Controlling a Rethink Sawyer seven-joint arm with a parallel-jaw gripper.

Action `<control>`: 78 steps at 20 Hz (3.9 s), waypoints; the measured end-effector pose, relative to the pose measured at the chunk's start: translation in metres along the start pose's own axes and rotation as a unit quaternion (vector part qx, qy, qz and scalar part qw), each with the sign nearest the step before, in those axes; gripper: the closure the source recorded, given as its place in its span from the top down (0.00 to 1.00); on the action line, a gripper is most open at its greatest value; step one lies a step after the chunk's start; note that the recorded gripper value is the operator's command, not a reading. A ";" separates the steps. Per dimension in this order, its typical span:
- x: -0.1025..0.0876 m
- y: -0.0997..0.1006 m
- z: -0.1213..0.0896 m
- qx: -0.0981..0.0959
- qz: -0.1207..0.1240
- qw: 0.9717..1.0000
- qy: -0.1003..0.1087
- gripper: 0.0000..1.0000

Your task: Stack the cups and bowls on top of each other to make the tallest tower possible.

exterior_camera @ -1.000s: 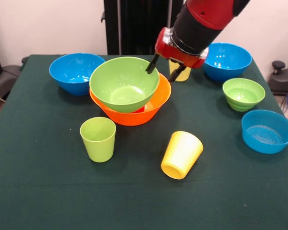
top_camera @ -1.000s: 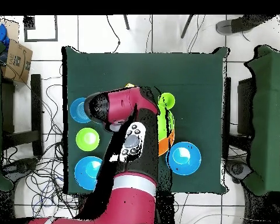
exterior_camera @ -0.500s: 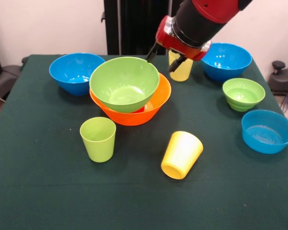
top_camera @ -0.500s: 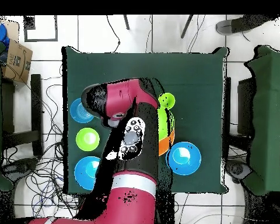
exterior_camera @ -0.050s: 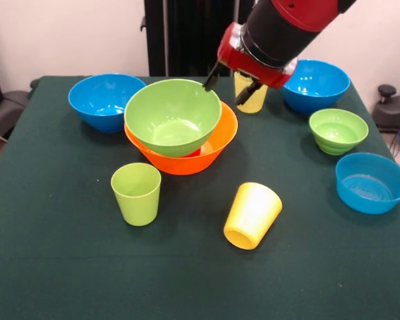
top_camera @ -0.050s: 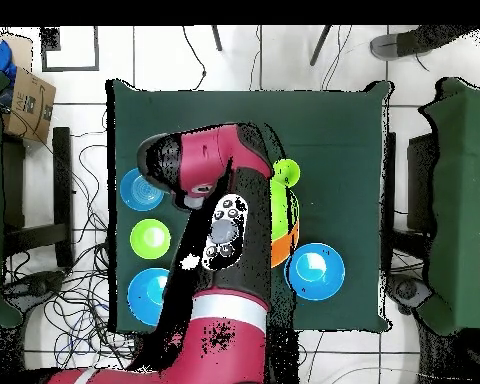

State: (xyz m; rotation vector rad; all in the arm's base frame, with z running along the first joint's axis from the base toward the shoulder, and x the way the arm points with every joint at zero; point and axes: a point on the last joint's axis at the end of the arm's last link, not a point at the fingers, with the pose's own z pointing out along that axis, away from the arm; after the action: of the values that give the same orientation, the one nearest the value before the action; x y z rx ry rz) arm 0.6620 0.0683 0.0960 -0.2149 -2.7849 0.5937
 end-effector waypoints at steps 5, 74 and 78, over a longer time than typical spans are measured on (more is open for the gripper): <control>-0.028 0.011 0.010 -0.010 0.000 0.999 -0.039 1.00; -0.179 0.013 0.055 0.012 0.055 0.997 -0.060 1.00; -0.173 0.001 0.056 0.024 0.059 0.997 -0.050 1.00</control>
State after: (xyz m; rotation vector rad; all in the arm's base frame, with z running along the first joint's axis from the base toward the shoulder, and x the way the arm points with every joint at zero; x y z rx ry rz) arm 0.8092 0.0131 0.0044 -0.3501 -2.8657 0.7164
